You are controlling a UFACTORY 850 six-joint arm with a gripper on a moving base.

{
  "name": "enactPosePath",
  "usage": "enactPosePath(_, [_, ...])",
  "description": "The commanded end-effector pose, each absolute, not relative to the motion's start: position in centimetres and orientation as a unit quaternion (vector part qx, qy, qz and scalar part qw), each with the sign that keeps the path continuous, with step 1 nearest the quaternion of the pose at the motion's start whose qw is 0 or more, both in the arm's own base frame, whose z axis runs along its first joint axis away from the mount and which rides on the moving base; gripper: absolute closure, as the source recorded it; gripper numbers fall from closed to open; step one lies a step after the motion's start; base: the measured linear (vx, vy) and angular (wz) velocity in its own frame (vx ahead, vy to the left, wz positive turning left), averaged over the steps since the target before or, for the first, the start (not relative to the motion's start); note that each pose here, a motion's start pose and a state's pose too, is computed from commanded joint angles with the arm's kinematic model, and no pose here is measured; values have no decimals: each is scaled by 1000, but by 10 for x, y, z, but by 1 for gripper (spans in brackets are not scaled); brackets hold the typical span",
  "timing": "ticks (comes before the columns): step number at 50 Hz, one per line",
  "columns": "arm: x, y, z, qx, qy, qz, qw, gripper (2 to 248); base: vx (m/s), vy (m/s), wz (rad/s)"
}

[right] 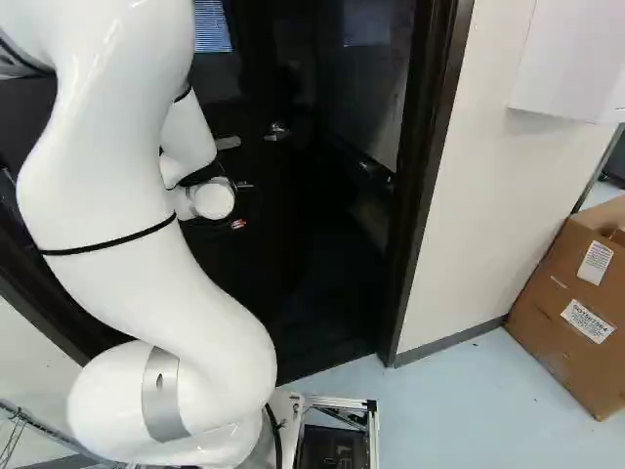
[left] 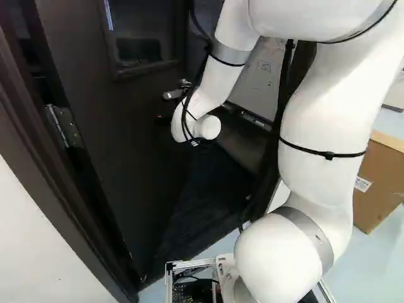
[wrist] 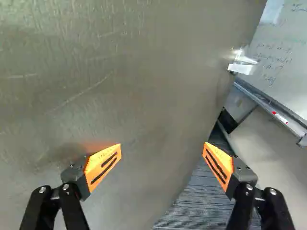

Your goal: Open the door and move inside

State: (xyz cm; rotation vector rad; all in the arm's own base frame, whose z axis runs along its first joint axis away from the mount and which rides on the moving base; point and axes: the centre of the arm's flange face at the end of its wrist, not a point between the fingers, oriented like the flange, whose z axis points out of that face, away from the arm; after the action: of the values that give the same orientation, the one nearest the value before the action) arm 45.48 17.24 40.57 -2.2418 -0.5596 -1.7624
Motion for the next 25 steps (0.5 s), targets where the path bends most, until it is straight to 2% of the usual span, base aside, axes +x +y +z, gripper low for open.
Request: enactPosePath(25, [467, 209, 404, -757, -213, -602, 136, 3, 0, 0, 0])
